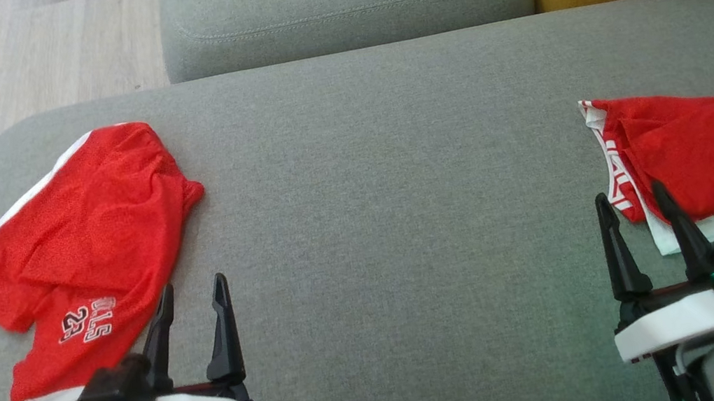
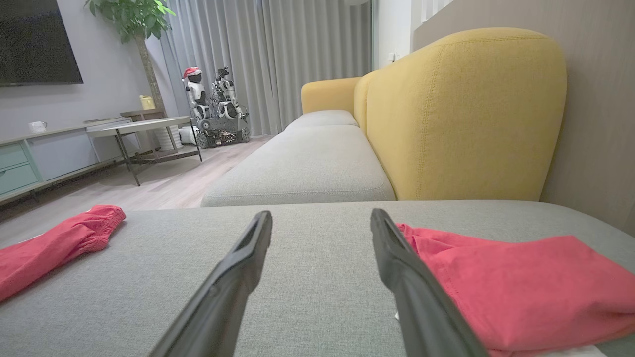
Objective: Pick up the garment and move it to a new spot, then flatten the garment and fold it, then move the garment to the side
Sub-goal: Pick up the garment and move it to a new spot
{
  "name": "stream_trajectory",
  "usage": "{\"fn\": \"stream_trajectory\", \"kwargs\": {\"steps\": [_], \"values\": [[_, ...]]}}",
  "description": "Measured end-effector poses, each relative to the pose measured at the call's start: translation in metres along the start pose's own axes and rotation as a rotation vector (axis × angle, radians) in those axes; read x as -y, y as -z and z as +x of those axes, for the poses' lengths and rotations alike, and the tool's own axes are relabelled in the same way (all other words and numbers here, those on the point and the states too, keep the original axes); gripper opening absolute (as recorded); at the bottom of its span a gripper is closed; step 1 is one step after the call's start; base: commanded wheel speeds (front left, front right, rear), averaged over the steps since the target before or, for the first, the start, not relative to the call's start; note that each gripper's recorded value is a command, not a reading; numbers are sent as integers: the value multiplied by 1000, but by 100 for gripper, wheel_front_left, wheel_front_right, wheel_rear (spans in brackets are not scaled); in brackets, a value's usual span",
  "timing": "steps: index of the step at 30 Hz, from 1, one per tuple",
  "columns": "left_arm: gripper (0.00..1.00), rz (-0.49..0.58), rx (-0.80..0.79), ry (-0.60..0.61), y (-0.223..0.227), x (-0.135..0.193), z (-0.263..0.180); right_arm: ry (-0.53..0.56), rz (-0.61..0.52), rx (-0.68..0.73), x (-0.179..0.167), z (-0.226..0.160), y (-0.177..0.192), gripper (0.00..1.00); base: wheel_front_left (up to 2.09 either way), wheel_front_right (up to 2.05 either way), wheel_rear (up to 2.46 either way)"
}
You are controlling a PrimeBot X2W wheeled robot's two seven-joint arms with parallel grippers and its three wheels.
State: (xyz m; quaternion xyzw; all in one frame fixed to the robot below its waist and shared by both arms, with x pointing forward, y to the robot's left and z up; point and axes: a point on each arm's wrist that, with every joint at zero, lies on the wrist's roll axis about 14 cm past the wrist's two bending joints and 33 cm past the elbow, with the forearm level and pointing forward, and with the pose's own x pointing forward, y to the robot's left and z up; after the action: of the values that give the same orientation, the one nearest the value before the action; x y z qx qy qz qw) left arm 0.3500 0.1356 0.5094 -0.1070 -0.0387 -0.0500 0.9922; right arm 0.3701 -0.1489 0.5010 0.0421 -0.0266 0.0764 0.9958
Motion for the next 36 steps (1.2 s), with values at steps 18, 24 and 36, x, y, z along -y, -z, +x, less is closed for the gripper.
{"fn": "stream_trajectory", "kwargs": {"steps": [18,24,36], "values": [[100,5,6,-49,-2,-15,-6,-110,8,-27,-36,8,9,100,0,0,0],[100,19,26,-158,-10,-48,-21,-236,15,-46,-77,18,16,100,0,0,0],[100,53,84,-431,-33,-120,-78,-512,35,-78,-170,40,26,100,0,0,0]]}}
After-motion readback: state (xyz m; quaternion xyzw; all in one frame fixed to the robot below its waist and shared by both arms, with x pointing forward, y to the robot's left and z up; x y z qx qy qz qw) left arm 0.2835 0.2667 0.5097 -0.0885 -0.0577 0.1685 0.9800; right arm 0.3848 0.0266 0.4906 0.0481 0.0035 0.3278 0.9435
